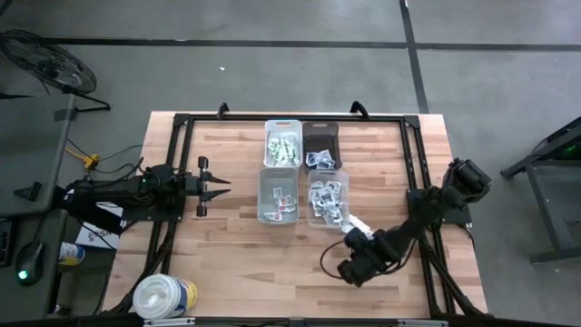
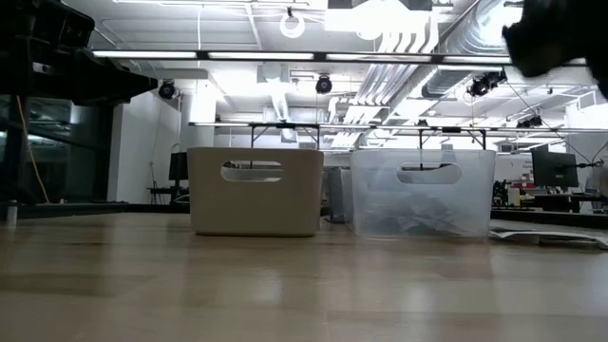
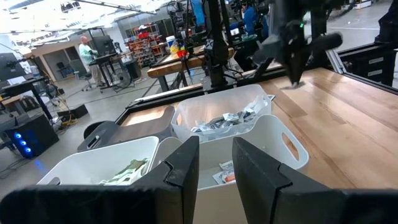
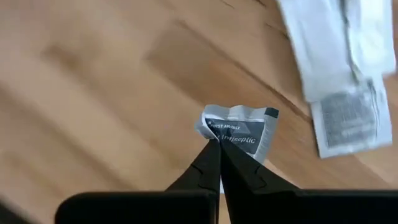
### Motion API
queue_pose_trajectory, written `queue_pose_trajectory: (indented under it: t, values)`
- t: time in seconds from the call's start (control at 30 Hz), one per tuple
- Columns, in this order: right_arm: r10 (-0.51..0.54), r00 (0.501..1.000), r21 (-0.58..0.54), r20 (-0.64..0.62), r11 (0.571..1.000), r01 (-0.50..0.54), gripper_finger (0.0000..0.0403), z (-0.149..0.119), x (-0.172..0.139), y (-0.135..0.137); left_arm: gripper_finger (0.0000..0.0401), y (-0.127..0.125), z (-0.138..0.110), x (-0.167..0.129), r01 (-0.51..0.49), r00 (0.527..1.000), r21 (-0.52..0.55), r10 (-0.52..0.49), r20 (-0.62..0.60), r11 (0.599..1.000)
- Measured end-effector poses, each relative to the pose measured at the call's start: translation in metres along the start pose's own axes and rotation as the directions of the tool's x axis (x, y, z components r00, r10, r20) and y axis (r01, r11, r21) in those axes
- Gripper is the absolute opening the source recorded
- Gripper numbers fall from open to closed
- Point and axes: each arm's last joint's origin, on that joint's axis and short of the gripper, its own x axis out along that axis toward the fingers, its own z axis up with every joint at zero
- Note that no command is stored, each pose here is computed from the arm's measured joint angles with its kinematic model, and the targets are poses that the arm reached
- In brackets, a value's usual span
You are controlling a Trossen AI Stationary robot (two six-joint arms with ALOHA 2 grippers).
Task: Pick & Place First Aid Supplies
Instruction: Put the gray towelette pack into the transparent bin
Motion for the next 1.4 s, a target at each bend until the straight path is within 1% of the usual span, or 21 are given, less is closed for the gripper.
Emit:
queue_pose_trajectory:
  t: [0.07, 0.13, 0.2, 0.23, 0.3, 0.4, 0.43, 0.53, 0.63, 0.7, 0.77, 0.93, 1.03, 1.13, 1.23, 1.33, 1.4]
  values:
    - [0.038, 0.999, -0.094, 0.031, 0.995, -0.035, 0.0000, -0.004, -0.010, 0.004, 0.0096, 0.000, 0.000, 0.000, 0.000, 1.000, 0.000, 0.000, 0.000, 1.000]
    - [0.075, 0.995, -0.197, 0.060, 0.978, -0.062, 0.0000, -0.008, -0.020, 0.007, 0.0096, 0.000, 0.000, 0.000, 0.000, 1.000, 0.000, 0.000, 0.000, 1.000]
    - [0.114, 0.989, -0.317, 0.093, 0.945, -0.079, 0.0000, -0.011, -0.029, 0.011, 0.0096, 0.000, 0.000, 0.000, 0.000, 1.000, 0.000, 0.000, 0.000, 1.000]
    - [0.133, 0.985, -0.384, 0.113, 0.920, -0.080, 0.0000, -0.012, -0.034, 0.013, 0.0096, 0.000, 0.000, 0.000, 0.000, 1.000, 0.000, 0.000, 0.000, 1.000]
    - [0.167, 0.973, -0.504, 0.160, 0.861, -0.065, 0.0000, -0.014, -0.043, 0.019, 0.0096, 0.000, 0.000, 0.000, 0.000, 1.000, 0.000, 0.000, 0.000, 1.000]
    - [0.195, 0.949, -0.619, 0.250, 0.785, 0.001, 0.0000, -0.015, -0.053, 0.023, 0.0096, 0.000, 0.000, 0.000, 0.000, 1.000, 0.000, 0.000, 0.000, 1.000]
    - [0.202, 0.942, -0.657, 0.269, 0.754, 0.026, 0.0000, -0.015, -0.056, 0.024, 0.0096, 0.000, 0.000, 0.000, 0.000, 1.000, 0.000, 0.000, 0.000, 1.000]
    - [0.205, 0.933, -0.775, 0.297, 0.623, 0.110, 0.0000, -0.014, -0.062, 0.026, 0.0096, 0.000, 0.000, 0.000, 0.000, 1.000, 0.000, 0.000, 0.000, 1.000]
    - [0.191, 0.933, -0.851, 0.305, 0.495, 0.177, 0.0000, -0.007, -0.063, 0.026, 0.0096, 0.000, 0.000, 0.000, 0.000, 1.000, 0.000, 0.000, 0.000, 1.000]
    - [0.179, 0.940, -0.879, 0.289, 0.439, 0.186, 0.0000, 0.001, -0.061, 0.027, 0.0096, 0.000, 0.000, 0.000, 0.000, 1.000, 0.000, 0.000, 0.000, 1.000]
    - [0.170, 0.950, -0.900, 0.261, 0.399, 0.176, 0.0000, 0.012, -0.060, 0.027, 0.0096, 0.000, 0.000, 0.000, 0.000, 1.000, 0.000, 0.000, 0.000, 1.000]
    - [0.166, 0.965, -0.928, 0.205, 0.345, 0.138, 0.0000, 0.050, -0.057, 0.025, 0.0096, 0.000, 0.000, 0.000, 0.000, 1.000, 0.000, 0.000, 0.000, 1.000]
    - [0.157, 0.965, -0.933, 0.209, 0.327, 0.149, 0.0000, 0.076, -0.060, 0.019, 0.0096, 0.000, 0.000, 0.000, 0.000, 1.000, 0.000, 0.000, 0.000, 1.000]
    - [0.123, 0.971, -0.937, 0.204, 0.313, 0.157, 0.0000, 0.103, -0.061, 0.007, 0.0096, 0.000, 0.000, 0.000, 0.000, 1.000, 0.000, 0.000, 0.000, 1.000]
    - [0.085, 0.983, -0.939, 0.164, 0.318, 0.129, 0.0000, 0.129, -0.058, -0.005, 0.0096, 0.000, 0.000, 0.000, 0.000, 1.000, 0.000, 0.000, 0.000, 1.000]
    - [0.049, 0.990, -0.941, 0.131, 0.321, 0.108, 0.0000, 0.148, -0.051, -0.019, 0.0096, 0.000, 0.000, 0.000, 0.000, 1.000, 0.000, 0.000, 0.000, 1.000]
    - [0.034, 0.994, -0.936, 0.102, 0.341, 0.084, 0.0000, 0.159, -0.046, -0.028, 0.0096, 0.000, 0.000, 0.000, 0.000, 1.000, 0.000, 0.000, 0.000, 1.000]
